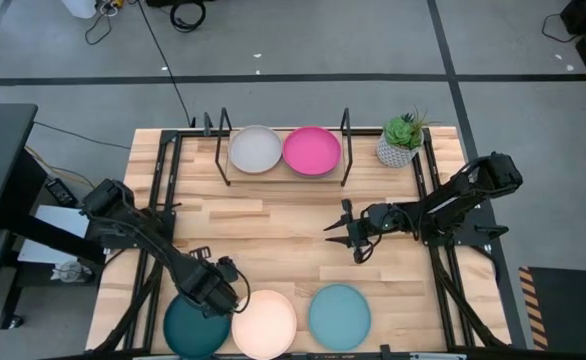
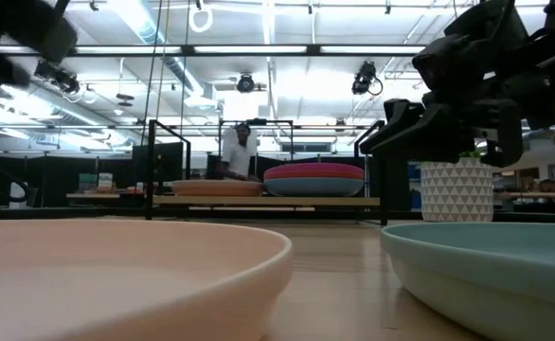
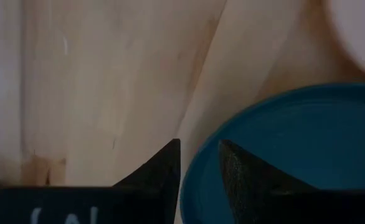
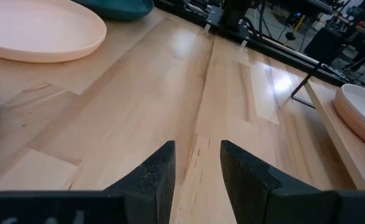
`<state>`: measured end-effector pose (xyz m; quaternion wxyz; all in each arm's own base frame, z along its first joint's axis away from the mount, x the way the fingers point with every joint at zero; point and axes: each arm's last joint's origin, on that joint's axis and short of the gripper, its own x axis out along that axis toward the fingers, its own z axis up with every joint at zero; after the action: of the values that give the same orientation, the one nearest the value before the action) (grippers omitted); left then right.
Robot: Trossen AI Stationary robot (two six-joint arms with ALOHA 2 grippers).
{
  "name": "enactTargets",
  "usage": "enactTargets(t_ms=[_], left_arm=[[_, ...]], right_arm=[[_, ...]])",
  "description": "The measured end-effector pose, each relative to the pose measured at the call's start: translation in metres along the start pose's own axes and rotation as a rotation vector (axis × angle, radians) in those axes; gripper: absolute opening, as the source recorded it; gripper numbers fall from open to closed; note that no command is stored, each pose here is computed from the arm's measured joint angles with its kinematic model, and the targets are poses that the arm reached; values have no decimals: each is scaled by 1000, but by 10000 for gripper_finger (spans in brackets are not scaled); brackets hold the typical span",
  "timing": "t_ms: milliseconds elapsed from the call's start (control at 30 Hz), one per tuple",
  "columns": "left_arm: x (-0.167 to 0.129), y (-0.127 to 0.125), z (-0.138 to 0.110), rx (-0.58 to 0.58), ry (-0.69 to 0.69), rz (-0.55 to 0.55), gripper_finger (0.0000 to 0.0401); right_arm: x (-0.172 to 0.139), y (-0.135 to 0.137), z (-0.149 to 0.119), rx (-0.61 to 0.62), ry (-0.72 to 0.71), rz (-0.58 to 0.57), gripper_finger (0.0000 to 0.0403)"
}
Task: Place and stack plates onto a shelf
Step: Stack the dark green plate on top of the pink plate on the shelf
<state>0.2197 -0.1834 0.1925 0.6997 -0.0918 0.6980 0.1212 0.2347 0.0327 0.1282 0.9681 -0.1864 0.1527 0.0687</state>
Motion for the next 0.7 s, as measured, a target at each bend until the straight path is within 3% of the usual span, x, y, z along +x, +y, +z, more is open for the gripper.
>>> enactTargets(t_ms=[433, 700], left_arm=[[20, 17, -15, -77, 22, -128, 116], [37, 19, -17, -57, 14, -173, 116]], right_arm=[[0, 0, 0, -3, -2, 3, 133], [0, 0, 0, 0, 3, 5, 130]])
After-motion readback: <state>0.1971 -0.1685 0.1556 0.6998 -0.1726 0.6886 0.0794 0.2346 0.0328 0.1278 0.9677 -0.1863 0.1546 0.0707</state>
